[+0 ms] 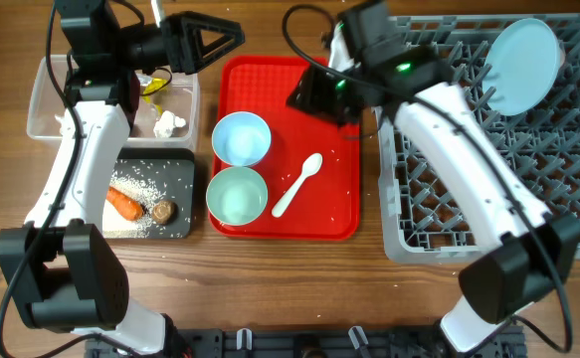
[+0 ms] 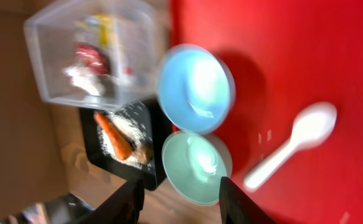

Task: Sort waste into correct bins and load items into the dishwasher rack
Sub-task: 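Move the right gripper down to the white spoon on the tray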

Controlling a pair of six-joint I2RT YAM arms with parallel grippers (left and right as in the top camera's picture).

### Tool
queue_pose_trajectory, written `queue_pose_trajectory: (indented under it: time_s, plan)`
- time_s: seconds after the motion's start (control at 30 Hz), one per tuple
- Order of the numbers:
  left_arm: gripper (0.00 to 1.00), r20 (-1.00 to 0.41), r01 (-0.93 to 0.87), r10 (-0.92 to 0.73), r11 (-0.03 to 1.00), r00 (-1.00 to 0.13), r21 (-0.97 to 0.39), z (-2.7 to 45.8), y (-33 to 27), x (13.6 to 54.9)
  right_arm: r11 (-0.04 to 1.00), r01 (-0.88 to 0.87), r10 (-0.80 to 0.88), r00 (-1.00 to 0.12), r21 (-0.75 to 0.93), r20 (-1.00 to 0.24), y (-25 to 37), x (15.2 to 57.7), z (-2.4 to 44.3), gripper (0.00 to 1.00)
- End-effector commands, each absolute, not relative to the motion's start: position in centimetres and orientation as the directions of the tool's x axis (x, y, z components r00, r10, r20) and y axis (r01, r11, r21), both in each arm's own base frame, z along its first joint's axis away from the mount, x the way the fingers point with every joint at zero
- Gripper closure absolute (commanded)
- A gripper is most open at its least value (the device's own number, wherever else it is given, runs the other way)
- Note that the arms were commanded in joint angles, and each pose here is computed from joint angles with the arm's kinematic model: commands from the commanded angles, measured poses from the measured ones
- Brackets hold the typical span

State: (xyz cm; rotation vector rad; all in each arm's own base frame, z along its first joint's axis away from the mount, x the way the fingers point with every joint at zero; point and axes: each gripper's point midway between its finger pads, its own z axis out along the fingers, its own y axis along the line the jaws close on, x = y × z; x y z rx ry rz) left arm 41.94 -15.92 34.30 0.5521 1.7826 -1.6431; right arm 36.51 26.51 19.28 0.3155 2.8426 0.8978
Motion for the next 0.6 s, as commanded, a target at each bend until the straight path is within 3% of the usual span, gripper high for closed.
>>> queue_pose_trajectory:
  time_s: [0.0,0.07,0.17,0.4,0.5,0.57]
  plan:
    - [0.0,-0.7,0.688,-0.119,0.131,-0.704,-0.714,34.2,-15.7,42.1,0.733,0.532,0.539,-0.834,0.423,0.117,26.1,34.6,13.7,0.62]
    - [0.0,-0.7,0.688,-0.119,0.131,-0.704,-0.714,34.2,-15.7,42.1,0.705,0.607,0.594,-0.788,0.367,0.16,26.1,33.3,11.7,0.67]
    - [0.0,-0.701,0.688,-0.119,0.131,-0.703,-0.713,34.2,-15.7,42.1,0.701,0.627,0.606,-0.775,0.34,0.181,26.3,32.1,10.0,0.64]
    - [0.0,-0.701,0.688,-0.119,0.131,-0.703,-0.713,34.2,-15.7,42.1,0.704,0.644,0.612,-0.764,0.299,0.206,27.2,30.3,9.4,0.68]
    - [0.0,-0.701,0.688,-0.119,0.131,-0.703,-0.713,34.2,-15.7,42.1,0.667,0.703,0.689,-0.708,0.248,0.153,27.2,29.7,9.0,0.55]
    - [0.0,-0.701,0.688,-0.119,0.131,-0.703,-0.713,34.2,-15.7,42.1,0.657,0.714,0.708,-0.694,0.241,0.127,27.2,29.6,8.9,0.52]
